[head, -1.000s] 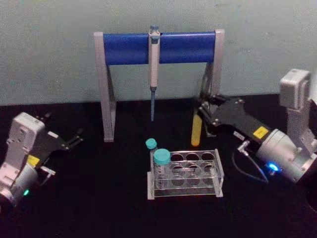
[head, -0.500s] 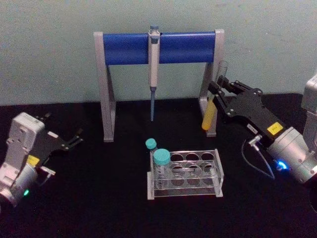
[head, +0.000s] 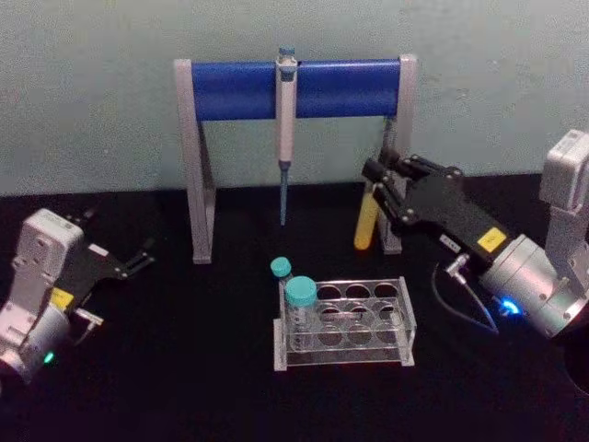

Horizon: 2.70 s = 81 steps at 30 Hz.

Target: Pick up the test tube from the test tube rack, shake it, then place it back into the test tube rack.

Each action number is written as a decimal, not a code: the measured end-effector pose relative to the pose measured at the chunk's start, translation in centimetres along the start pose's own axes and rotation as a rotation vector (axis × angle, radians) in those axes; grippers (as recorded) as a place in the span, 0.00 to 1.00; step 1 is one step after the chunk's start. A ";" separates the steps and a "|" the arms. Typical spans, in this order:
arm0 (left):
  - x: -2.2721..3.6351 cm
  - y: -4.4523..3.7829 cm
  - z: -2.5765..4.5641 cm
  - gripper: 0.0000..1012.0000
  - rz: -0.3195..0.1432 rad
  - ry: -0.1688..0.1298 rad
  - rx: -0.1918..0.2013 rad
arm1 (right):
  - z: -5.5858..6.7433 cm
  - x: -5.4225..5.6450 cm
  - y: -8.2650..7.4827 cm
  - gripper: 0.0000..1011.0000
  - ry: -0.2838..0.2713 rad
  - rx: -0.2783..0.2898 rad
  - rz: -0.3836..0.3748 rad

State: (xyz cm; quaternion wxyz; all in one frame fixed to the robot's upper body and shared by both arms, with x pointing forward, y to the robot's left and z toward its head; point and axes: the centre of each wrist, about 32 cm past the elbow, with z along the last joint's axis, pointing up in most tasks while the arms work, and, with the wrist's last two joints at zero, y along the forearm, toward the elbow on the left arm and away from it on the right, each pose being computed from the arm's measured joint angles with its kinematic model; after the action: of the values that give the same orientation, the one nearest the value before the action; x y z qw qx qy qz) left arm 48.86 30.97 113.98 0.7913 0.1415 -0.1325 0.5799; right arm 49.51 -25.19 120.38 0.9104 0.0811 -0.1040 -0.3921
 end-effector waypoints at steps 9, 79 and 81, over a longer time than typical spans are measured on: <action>0.00 0.00 0.00 0.99 0.000 0.000 0.000 | 0.4 0.6 -0.4 0.23 0.067 -0.047 0.142; 0.00 0.00 0.00 0.99 0.000 0.000 0.000 | 3.7 2.4 -4.3 0.23 -0.051 -0.275 0.006; 0.00 0.00 0.00 0.99 0.000 0.000 0.000 | 3.5 2.1 -4.0 0.23 -0.062 -0.272 -0.037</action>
State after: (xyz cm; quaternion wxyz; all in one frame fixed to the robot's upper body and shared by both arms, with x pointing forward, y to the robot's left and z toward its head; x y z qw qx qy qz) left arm 48.86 30.97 113.98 0.7913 0.1415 -0.1325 0.5799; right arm 47.23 -29.65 123.11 0.9020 -0.0533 -0.0767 -0.4215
